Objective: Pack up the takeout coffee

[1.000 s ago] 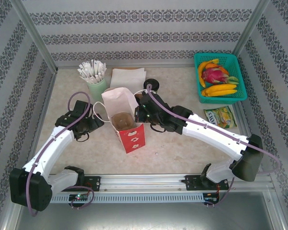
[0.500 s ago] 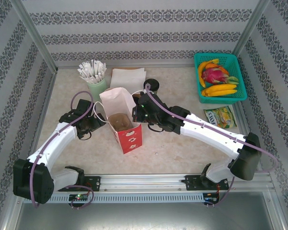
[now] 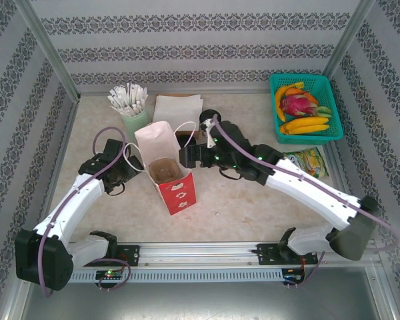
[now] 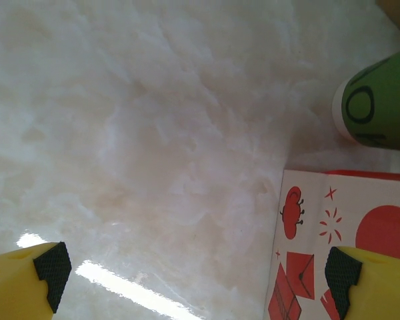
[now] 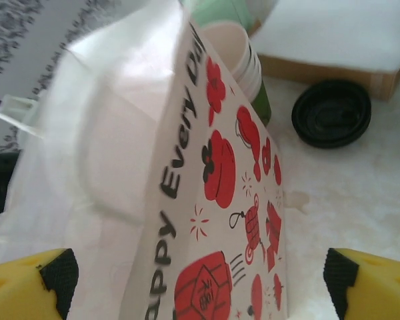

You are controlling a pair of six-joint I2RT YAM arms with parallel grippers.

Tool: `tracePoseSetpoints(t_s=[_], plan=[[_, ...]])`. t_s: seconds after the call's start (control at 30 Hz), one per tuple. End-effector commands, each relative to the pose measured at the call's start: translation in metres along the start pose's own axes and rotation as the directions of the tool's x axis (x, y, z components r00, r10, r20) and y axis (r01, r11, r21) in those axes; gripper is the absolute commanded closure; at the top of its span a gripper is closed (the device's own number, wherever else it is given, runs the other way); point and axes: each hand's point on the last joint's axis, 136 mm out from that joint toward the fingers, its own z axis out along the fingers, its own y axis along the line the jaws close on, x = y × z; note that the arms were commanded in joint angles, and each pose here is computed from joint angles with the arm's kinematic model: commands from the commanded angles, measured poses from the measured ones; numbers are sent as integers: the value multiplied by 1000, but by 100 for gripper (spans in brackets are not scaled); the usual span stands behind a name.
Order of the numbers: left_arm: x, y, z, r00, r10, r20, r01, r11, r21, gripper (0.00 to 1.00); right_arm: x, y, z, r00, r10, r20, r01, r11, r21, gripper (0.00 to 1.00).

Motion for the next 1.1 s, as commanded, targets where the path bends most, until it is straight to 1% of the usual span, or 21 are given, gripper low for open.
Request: tracePoseSetpoints(t_s=[0.0,0.1,0.2,0.3,0.4,0.47,0.6,0.7,0.77,0.83,0.9,0.97,1.07], plan=[[3,27,-2,998,-65,24,67,994,-92,0,-5,5,-26,991,-125,46,128,989,-68,2],[5,37,-4,995,-87,38,91,988,-125,0,-16,-7,-37,984,-137,116,143,989,-47,2],[6,42,-5,991,-125,54,131,982,-135,0,-30,-25,-45,969,-106,223,113,993,-21,2],[7,46,-7,984,-165,72,173,976,-133,0,-43,-52,-47,950,-26,313,26,1000,5,2],[8,50,-7,975,-202,88,212,969,-130,0,-45,-90,-37,939,76,335,-100,993,56,2],[10,52,-6,971,-220,91,231,964,-133,0,-40,-114,-22,942,120,312,-157,983,95,2],[11,55,-5,965,-246,96,258,956,-141,0,-32,-142,10,959,154,240,-192,971,145,2],[10,52,-5,961,-260,96,271,954,-129,0,-29,-157,37,985,106,138,-130,975,180,2],[9,50,-4,961,-259,94,270,956,-119,0,-28,-162,57,999,26,39,-32,987,160,2],[8,49,-4,962,-254,98,264,958,-113,0,-29,-176,73,999,-22,-32,28,982,187,2],[6,47,-5,963,-248,101,259,960,-107,0,-37,-187,84,997,-47,-62,58,979,196,2],[5,46,-5,965,-242,105,253,962,-104,0,-45,-188,96,995,-58,-83,70,986,149,2],[3,48,-5,966,-230,117,242,964,-111,0,-57,-200,108,993,-51,-103,68,984,167,2]])
